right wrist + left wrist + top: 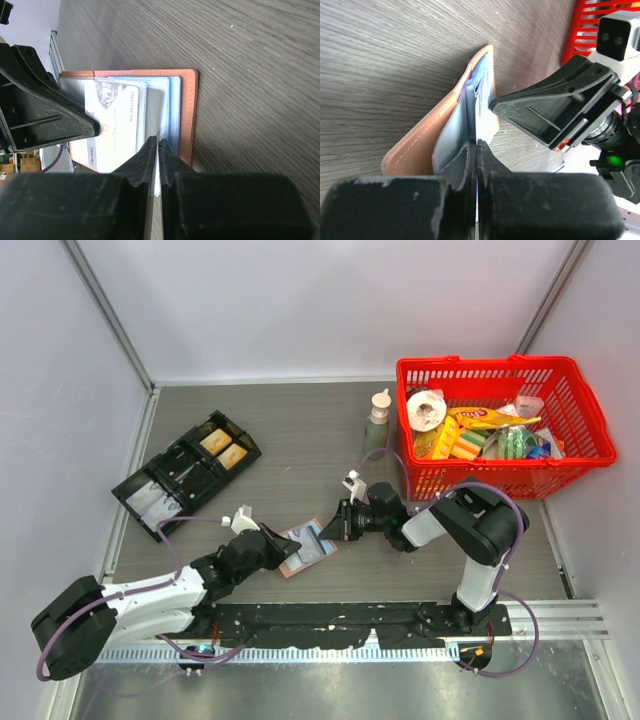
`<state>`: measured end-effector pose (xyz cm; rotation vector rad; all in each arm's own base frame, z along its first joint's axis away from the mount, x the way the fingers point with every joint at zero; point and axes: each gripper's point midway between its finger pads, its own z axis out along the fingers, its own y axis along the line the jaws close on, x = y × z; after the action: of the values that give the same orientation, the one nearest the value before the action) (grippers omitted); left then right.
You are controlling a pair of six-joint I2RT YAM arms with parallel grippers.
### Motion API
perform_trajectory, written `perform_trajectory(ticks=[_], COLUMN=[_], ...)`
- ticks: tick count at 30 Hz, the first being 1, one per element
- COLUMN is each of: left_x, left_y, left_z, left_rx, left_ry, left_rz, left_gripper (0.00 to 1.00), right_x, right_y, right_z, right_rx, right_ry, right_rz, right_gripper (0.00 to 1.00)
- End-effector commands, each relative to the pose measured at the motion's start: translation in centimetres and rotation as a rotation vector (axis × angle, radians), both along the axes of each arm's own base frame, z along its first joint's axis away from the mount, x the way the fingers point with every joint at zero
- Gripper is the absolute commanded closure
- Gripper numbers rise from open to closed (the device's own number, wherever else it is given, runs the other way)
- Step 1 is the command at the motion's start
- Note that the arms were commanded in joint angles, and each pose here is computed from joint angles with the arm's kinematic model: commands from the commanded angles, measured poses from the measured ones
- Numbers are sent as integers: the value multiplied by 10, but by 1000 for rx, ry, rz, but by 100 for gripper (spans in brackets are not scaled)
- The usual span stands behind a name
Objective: Take the credit cards out of the card holder
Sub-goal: Remove the credit card from the card holder.
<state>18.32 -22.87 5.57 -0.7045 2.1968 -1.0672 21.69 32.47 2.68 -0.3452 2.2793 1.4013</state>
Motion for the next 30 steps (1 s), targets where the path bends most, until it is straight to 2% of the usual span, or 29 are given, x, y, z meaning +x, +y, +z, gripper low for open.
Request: perform_trajectory(ticks=[1, 7, 13, 18, 23, 30], left_x=[-7, -13, -8, -5, -5, -7], left_y=[7, 10, 4, -4, -4, 11], left_z=[-10, -14, -13, -12, -14, -23], left_rx=[76, 96, 95, 84, 78, 41], left_ry=[33, 50, 35, 34, 39, 71], left_rz=[-19, -36, -45, -59, -53, 31], left_gripper=[100, 100, 100, 100, 100, 100], right_x=[3, 8, 3, -6, -5, -15], right_y=[-17, -20, 2, 31, 39, 22], right_z=[-17, -5, 40, 63, 44, -3], right_rx=[-84, -122, -24, 53, 73, -17], right_ry=[35, -17, -88, -106, -54, 32], right_rz=[-62, -54, 11, 69, 58, 10], right_gripper=[89, 88, 83, 82, 82, 83])
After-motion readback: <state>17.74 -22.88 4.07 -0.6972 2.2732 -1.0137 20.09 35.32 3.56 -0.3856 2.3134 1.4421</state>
